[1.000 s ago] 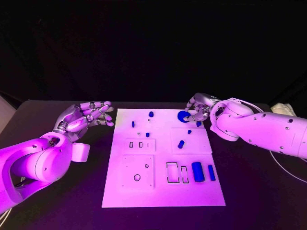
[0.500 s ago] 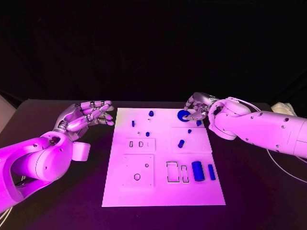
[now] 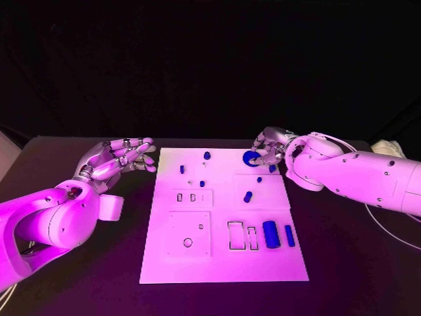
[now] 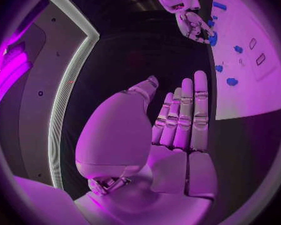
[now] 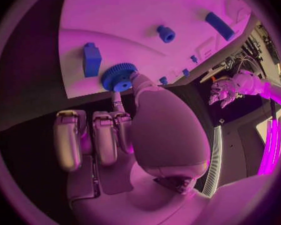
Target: Assemble the parts on the task board
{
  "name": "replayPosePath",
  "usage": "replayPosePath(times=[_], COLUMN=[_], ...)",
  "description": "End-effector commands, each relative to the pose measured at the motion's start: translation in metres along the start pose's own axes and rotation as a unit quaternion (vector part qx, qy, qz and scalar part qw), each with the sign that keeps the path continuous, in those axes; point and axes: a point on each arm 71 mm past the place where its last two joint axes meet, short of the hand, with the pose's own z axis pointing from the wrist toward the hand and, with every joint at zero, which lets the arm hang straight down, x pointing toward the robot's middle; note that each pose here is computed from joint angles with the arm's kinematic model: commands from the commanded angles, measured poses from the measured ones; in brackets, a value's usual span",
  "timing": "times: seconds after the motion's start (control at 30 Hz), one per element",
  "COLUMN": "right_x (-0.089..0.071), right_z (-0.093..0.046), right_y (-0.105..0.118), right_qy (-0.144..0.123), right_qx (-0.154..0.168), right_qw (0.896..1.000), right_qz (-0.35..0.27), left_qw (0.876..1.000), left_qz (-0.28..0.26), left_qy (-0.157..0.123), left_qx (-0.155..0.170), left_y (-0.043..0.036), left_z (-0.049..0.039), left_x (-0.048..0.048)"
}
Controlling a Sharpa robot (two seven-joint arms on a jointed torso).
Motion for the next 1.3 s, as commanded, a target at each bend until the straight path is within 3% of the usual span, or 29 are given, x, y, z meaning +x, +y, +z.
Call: replayPosePath(times=[0.03,0.27,0.5,0.8,1.0,1.3], right_x=[0.011,0.006,0.001,0.002,0.008,0.017], right_z=[-0.002,-0.004,-0.01,-0.022,-0.026,-0.022], right_y=[-0.003,0.0,0.017,0.062,0.095,0.122], right_qy=[0.034,-0.001,-0.054,-0.081,-0.085,-0.089], right_qx=[0.008,-0.004,-0.045,-0.115,-0.158,-0.184], right_qw=[0.999,1.0,0.998,0.989,0.981,0.975], right_qz=[-0.017,-0.003,-0.009,-0.046,-0.067,-0.082], left_qw=[1.0,1.0,1.0,1.0,1.0,1.0], left_qz=[-0.003,-0.003,-0.003,-0.004,-0.004,-0.005], left_qy=[0.011,0.011,0.011,0.012,0.014,0.016], left_qx=[0.003,0.002,0.002,-0.001,-0.002,-0.002], left_y=[-0.001,-0.0009,-0.0009,-0.0005,-0.0004,-0.0004], left_z=[0.0003,0.0002,0.0002,0.0002,0.0001,0.0001], left_x=[0.0024,0.0022,0.0022,0.0028,0.0037,0.0053])
